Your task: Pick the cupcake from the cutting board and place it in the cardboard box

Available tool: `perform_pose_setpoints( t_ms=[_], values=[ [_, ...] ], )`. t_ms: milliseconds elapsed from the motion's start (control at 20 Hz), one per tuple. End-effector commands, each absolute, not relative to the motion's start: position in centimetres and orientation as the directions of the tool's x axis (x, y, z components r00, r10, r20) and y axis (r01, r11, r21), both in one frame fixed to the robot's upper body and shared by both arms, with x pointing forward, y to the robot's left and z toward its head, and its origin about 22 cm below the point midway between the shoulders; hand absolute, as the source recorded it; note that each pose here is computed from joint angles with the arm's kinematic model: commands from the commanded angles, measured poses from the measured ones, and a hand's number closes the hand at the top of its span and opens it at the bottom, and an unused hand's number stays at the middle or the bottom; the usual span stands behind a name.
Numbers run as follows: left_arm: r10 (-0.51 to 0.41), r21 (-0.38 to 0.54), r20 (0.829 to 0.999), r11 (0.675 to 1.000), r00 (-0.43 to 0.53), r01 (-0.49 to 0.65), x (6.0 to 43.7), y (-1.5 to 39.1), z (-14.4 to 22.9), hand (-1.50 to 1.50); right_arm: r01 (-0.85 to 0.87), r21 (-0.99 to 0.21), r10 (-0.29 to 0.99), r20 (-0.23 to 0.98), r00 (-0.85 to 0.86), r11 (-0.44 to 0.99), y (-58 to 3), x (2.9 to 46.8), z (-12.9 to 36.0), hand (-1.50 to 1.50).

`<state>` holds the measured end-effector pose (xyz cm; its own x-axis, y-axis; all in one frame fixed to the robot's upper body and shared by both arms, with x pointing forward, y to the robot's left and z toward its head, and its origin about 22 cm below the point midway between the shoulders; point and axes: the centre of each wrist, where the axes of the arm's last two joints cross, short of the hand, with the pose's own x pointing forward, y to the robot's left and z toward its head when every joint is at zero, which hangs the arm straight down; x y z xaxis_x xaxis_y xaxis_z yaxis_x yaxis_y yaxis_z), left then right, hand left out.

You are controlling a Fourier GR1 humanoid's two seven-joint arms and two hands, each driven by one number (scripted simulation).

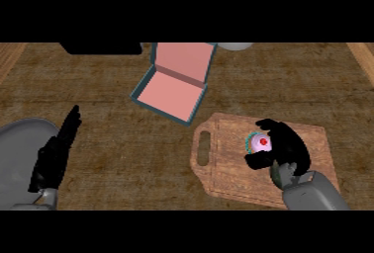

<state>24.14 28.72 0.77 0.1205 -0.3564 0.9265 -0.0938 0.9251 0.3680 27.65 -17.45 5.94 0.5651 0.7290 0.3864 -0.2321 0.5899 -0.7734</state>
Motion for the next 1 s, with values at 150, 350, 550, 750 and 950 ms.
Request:
perform_pose_setpoints(
  t_ms=[150, 350, 550, 750, 950],
  values=[
    [-0.357, 0.369, 0.926, 0.925, 0.122, -0.091, 22.2, 29.1, -0.8, 0.00, -0.139, -0.901, 0.762, 0.255, 0.596, 0.410, -17.4, 28.1, 6.5, 1.50],
    [-0.359, 0.374, 0.923, 0.922, 0.134, -0.104, 24.4, 29.1, 1.1, 0.00, -0.110, -0.927, 0.785, 0.235, 0.573, 0.358, -16.9, 29.5, 7.3, 1.50],
    [-0.369, 0.378, 0.923, 0.923, 0.107, -0.073, 24.9, 28.3, 1.8, 0.00, -0.166, -0.946, 0.919, 0.215, 0.330, 0.280, -20.4, 31.5, 7.4, 1.50],
    [-0.364, 0.366, 0.930, 0.930, 0.058, -0.036, 25.3, 27.4, 2.2, 0.00, -0.216, -0.972, 0.994, 0.100, -0.051, 0.086, -21.6, 32.4, 9.7, 1.50],
    [-0.373, 0.375, 0.926, 0.926, 0.059, -0.034, 25.2, 27.5, 1.4, 0.00, -0.140, -0.985, 0.972, 0.125, -0.201, 0.098, -26.3, 35.5, 12.2, 1.50]
  ],
)
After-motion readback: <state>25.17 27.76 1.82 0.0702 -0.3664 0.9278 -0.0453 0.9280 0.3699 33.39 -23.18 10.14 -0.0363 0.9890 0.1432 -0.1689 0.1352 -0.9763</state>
